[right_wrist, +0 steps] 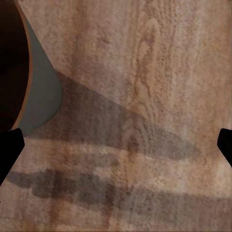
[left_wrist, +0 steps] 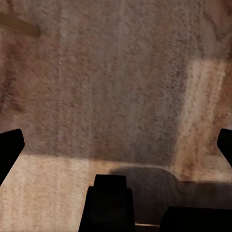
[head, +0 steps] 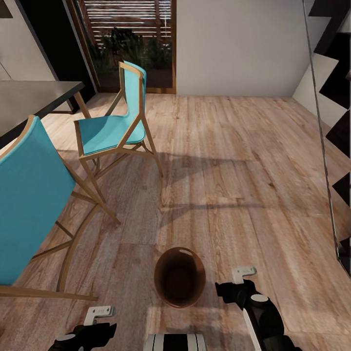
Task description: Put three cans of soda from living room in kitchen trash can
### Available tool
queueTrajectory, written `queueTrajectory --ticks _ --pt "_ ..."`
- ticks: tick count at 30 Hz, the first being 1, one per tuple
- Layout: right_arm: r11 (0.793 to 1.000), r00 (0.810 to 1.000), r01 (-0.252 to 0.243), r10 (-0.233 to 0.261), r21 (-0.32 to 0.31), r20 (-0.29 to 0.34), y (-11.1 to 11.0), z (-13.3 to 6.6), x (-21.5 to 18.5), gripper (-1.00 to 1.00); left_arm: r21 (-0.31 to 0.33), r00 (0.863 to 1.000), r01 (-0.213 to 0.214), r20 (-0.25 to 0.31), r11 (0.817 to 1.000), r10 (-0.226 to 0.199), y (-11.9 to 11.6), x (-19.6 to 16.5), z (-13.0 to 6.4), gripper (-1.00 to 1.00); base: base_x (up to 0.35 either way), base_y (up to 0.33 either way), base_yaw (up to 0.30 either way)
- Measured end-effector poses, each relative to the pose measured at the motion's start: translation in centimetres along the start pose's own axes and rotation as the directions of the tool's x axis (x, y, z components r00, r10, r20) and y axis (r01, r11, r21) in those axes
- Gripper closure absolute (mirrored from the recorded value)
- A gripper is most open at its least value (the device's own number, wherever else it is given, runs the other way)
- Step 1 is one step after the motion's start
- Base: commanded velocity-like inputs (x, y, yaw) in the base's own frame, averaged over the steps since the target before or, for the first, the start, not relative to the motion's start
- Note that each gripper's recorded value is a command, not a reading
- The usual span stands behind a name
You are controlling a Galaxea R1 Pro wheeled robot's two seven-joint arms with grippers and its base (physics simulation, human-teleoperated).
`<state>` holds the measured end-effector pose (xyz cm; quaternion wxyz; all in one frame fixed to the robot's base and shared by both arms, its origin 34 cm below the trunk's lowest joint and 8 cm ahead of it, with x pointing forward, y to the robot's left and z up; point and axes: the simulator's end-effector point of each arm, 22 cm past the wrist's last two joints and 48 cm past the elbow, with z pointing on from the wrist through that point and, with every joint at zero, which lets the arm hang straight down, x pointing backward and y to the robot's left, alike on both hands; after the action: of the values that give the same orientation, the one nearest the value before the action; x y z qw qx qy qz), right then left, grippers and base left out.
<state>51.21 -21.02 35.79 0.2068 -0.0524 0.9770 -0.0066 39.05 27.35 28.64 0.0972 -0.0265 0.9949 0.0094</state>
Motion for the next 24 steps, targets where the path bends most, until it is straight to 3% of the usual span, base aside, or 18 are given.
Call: queueTrajectory --ticks 16,24 --pt "1.0 1.0 0.002 -0.002 -0.006 0.0 0.2 0.0 -0.1 -1.0 0.0 1.0 0.0 -0.001 1.0 0.0 0.0 0.1 0.0 -1.0 0.0 0.0 0.0" --pt "0.998 1.0 0.025 -0.025 -0.051 -0.003 2.9 -0.2 -0.3 -1.0 -0.002 1.0 -0.001 -0.001 1.0 0.001 0.1 0.1 0.0 -1.0 0.0 0.0 0.0"
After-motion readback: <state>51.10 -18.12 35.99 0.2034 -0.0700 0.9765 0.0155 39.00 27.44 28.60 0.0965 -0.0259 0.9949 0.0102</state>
